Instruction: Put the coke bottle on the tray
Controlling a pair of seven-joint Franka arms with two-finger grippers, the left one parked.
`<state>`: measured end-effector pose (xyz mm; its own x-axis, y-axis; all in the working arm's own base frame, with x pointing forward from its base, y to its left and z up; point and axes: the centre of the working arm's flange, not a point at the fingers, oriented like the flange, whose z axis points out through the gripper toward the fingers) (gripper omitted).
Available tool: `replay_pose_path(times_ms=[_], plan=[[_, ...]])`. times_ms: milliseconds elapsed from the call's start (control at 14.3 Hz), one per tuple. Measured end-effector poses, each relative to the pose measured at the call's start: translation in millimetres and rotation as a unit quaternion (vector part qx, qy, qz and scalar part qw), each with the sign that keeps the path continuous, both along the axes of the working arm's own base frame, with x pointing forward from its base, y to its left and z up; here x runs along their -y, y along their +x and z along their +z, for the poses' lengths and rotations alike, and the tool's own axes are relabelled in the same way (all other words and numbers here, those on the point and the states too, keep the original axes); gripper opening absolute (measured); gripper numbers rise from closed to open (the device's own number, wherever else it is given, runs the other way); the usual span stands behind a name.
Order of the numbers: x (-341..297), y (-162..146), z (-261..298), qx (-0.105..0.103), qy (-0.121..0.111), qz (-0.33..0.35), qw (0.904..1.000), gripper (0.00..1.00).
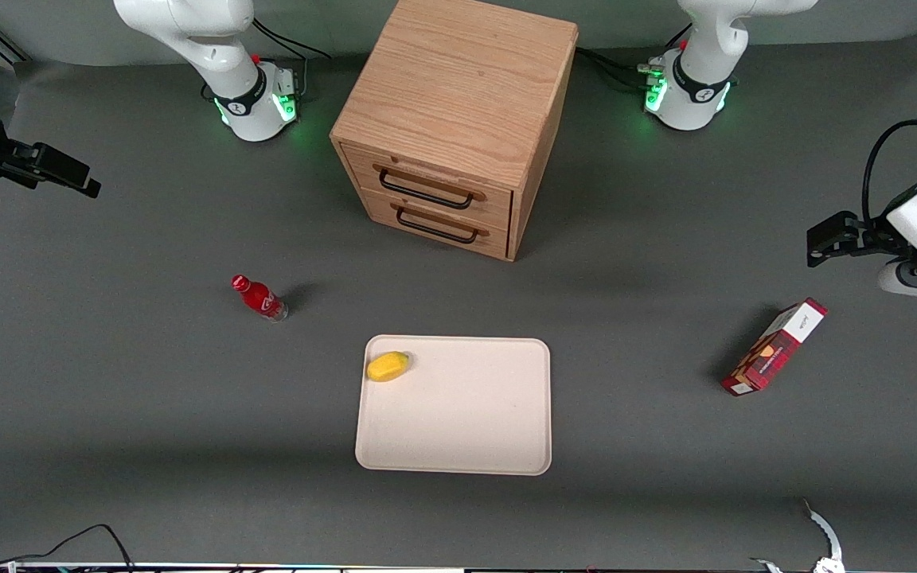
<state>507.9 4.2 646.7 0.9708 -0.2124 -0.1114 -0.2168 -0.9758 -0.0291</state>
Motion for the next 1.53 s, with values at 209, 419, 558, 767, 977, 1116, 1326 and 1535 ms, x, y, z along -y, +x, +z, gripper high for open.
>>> replay_pose_path(times_ms=[209, 419, 558, 767, 977, 1116, 1326, 1535], plan=[[0.1, -0.8, -3.5, -0.013, 0.000, 0.001, 0.9999, 1.00], [-4.0, -3.1, -6.7, -0.027, 0.000, 0.005, 0.9996, 1.00], [-14.8, -3.0, -15.2, -0.037, -0.001, 0.013, 0.9992, 1.00], [-46.0, 4.5, -65.4, -0.038, -0.008, 0.008, 0.9992, 1.00], [-74.5, 6.9, -160.6, -0.003, -0.014, -0.011, 0.9998, 1.00], [-78.0, 0.6, -217.7, 0.020, -0.015, -0.025, 0.9994, 1.00], [-75.2, 1.1, -266.7, 0.041, -0.010, -0.040, 0.9983, 1.00], [-76.4, 5.3, -303.2, 0.060, -0.004, -0.053, 0.9968, 1.00]])
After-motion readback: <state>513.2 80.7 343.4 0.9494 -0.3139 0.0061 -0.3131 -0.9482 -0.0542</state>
